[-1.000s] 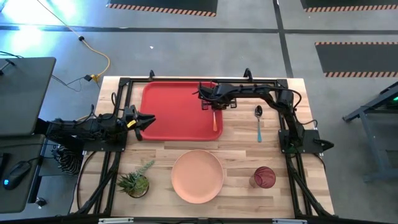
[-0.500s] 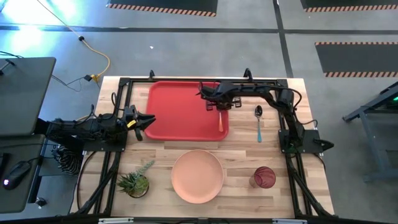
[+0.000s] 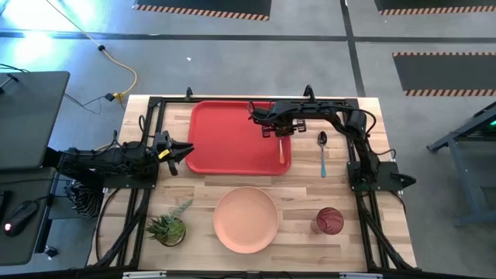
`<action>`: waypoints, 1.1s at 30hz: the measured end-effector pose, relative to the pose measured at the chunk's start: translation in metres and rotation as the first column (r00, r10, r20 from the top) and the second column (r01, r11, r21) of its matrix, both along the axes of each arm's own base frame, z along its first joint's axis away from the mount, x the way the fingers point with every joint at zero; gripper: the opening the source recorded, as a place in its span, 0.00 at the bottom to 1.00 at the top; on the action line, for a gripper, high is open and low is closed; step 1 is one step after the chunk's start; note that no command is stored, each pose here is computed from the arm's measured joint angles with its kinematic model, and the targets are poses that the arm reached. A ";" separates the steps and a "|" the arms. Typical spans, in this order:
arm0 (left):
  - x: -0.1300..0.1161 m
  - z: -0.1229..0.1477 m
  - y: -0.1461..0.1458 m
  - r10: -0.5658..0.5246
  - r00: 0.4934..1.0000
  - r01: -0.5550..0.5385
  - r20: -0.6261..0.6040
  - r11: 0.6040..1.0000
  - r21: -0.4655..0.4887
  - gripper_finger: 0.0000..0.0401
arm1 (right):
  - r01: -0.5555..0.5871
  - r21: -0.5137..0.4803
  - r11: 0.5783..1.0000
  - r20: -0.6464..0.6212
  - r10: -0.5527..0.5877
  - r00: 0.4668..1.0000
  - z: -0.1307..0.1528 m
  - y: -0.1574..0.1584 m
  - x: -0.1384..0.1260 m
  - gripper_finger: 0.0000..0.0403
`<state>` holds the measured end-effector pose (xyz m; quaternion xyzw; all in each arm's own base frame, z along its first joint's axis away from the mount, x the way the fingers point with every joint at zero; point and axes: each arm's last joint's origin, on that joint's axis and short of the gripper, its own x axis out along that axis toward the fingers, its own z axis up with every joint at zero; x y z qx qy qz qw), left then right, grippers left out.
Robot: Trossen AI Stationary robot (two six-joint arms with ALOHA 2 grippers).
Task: Pick and place plate/cup/fork/spoon on tray
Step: Move the red serving tray to the top center of the table
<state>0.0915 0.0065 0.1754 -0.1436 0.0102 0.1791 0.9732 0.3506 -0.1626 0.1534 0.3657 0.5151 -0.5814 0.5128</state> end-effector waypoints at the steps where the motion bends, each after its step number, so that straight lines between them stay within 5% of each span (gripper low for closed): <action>1: 0.000 0.000 0.000 0.000 1.000 0.000 0.000 1.000 0.000 0.19 | 0.000 0.002 1.000 -0.004 0.000 1.000 0.000 0.000 0.000 0.09; 20: 0.000 0.000 0.000 -0.001 1.000 0.001 -0.001 1.000 0.000 0.19 | 0.000 -0.029 1.000 -0.121 -0.004 0.993 0.004 -0.003 -0.011 0.09; 33: 0.000 0.000 0.000 0.005 1.000 -0.005 -0.004 1.000 0.001 0.19 | -0.087 0.003 0.996 -0.033 0.087 0.996 0.019 -0.006 -0.001 0.09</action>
